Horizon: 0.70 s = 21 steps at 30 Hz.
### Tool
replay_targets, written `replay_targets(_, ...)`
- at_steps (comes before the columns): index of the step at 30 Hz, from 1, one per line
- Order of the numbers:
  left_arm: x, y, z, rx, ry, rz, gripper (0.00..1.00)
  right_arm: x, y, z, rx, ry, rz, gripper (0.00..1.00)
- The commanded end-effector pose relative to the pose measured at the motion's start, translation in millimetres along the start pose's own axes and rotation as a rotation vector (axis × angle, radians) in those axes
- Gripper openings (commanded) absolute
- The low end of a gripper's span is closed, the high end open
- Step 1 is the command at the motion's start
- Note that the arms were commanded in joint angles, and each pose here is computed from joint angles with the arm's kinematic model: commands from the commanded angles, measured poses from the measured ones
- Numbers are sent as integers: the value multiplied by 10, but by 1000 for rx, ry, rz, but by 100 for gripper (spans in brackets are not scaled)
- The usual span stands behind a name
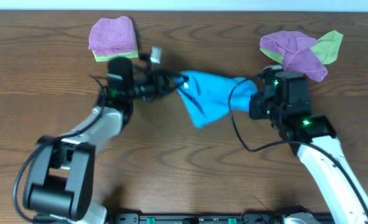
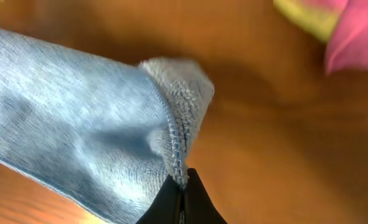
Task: Fold the cloth
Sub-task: 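Lift the blue cloth with both grippers and stretch it upward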
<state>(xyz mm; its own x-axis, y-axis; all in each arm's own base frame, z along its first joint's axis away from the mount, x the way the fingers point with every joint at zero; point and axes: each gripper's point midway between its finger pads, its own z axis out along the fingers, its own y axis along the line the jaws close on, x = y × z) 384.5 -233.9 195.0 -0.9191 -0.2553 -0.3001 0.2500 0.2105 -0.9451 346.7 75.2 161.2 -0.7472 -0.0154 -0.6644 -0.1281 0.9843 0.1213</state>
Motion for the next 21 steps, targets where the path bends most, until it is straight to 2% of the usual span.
replay_targets(1,-302,-280,-113,30,-37,52,6,-248,85,-78,-26,-70,9,1)
replay_targets(5,-612,-361,-216,-9,-104,103,6,-475,115,-48,-39,-151,16,1)
replay_targets(10,-805,-310,-273,-86,-162,141,6,-690,135,141,-49,-219,16,1)
replay_targets(21,-1217,7,-297,-206,-290,158,6,-1340,188,718,-45,-244,-16,1)
